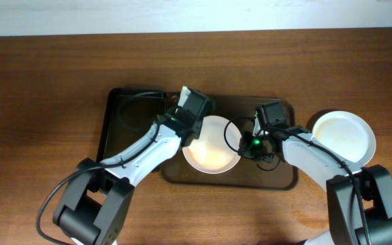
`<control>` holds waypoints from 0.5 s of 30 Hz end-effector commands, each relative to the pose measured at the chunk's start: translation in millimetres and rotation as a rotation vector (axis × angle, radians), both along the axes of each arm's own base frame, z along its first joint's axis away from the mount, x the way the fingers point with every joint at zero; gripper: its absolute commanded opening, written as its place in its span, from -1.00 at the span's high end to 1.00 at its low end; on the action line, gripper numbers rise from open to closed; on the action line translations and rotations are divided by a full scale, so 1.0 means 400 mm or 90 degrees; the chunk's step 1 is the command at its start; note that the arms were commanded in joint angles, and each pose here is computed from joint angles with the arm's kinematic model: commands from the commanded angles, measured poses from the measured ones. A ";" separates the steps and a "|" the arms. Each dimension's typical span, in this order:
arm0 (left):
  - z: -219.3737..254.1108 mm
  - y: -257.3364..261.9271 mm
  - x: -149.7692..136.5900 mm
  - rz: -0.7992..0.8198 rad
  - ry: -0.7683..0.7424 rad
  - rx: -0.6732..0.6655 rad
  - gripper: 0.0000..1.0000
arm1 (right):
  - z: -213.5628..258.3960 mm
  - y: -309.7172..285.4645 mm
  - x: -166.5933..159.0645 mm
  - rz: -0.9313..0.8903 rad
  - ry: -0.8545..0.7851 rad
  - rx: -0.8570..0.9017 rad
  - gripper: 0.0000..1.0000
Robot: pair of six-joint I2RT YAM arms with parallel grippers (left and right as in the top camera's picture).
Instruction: Clean dirty plates on tray and stack at the side
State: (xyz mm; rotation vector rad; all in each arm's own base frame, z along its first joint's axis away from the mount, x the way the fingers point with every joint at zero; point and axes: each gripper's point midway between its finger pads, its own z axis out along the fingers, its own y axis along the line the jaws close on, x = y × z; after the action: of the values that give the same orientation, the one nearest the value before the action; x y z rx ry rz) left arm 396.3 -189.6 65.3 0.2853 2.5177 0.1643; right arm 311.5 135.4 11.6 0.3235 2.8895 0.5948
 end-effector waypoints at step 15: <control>0.107 0.259 -0.036 0.043 0.138 -0.314 1.00 | 0.264 -0.159 0.073 0.071 -0.170 -0.270 0.92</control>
State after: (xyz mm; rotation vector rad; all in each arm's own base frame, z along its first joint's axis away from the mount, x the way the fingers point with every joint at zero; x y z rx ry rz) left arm 390.7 -81.9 116.8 -0.0836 2.6695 -0.2772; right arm 329.7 88.4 85.1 0.0650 2.7851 0.1595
